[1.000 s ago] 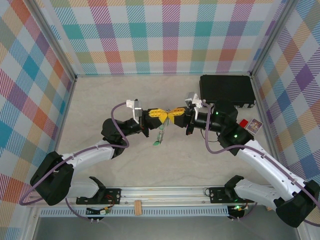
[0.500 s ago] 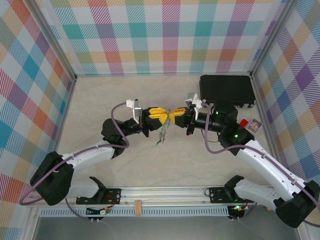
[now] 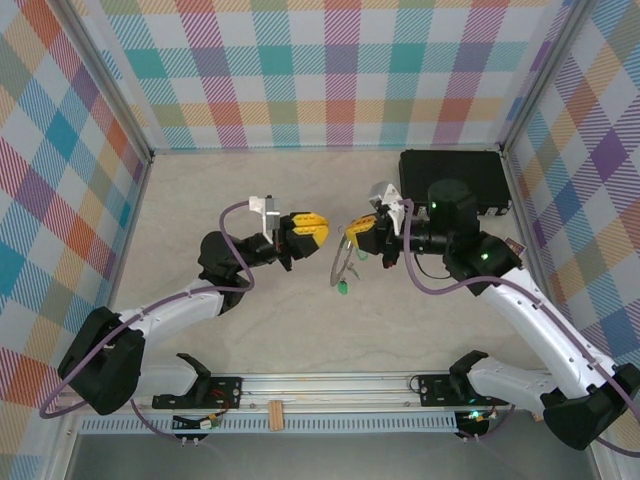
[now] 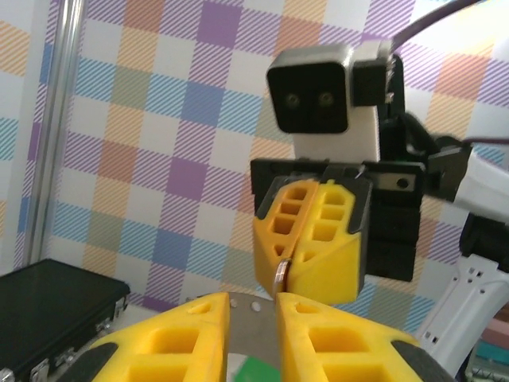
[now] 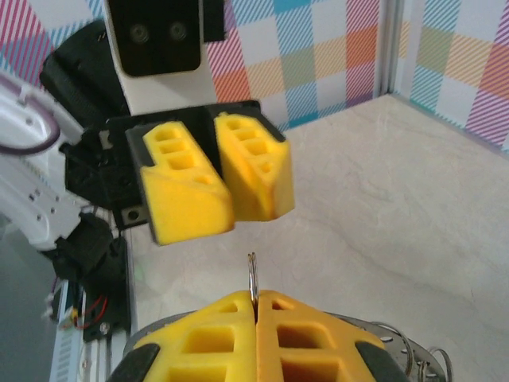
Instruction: Put the keys on the keyring
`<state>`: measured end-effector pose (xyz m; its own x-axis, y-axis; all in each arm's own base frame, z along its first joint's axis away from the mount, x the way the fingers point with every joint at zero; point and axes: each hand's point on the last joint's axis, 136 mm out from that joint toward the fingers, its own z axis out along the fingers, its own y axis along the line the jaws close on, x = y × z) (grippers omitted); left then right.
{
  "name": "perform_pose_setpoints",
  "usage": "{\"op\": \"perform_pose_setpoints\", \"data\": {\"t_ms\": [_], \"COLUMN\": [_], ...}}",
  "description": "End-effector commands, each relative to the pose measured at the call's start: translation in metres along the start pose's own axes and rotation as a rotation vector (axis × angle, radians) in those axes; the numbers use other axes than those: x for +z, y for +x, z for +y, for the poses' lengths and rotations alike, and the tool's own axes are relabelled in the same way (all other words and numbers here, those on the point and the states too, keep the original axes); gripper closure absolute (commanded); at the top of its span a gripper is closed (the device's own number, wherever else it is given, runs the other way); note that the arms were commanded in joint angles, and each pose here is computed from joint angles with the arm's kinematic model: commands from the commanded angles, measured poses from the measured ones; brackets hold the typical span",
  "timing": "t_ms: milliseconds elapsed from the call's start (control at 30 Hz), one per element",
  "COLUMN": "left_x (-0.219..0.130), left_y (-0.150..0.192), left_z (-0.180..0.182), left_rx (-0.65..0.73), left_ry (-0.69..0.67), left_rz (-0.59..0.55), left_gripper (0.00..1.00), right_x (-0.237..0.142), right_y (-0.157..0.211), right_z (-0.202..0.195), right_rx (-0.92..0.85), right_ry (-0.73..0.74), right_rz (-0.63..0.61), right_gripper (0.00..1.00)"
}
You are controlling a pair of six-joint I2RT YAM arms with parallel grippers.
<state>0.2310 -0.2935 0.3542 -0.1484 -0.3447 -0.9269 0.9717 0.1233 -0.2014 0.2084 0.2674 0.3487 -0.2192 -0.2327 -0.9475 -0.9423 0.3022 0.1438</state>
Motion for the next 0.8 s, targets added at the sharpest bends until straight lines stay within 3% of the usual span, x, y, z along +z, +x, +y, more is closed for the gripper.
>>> {"op": "perform_pose_setpoints", "data": {"t_ms": [0,367,767], "left_x": [-0.002,-0.008,-0.006], "left_y": [0.006,0.047,0.072], "left_z": [-0.007,-0.006,0.006], "left_rx": [0.044,0.071,0.056], "left_ry": [0.027,0.061,0.061], "left_rz": [0.074,0.269,0.328], "left_gripper": [0.78,0.77,0.77], "right_x": [-0.001,0.003,0.018], "right_y": [0.018,0.05,0.063], "right_z": [0.007,-0.005,-0.009], "right_rx": [-0.022,-0.101,-0.115], "right_ry": [-0.049,-0.025,-0.066], "right_rz": [0.104,0.303,0.401], "right_gripper": [1.0,1.0,1.0]}}
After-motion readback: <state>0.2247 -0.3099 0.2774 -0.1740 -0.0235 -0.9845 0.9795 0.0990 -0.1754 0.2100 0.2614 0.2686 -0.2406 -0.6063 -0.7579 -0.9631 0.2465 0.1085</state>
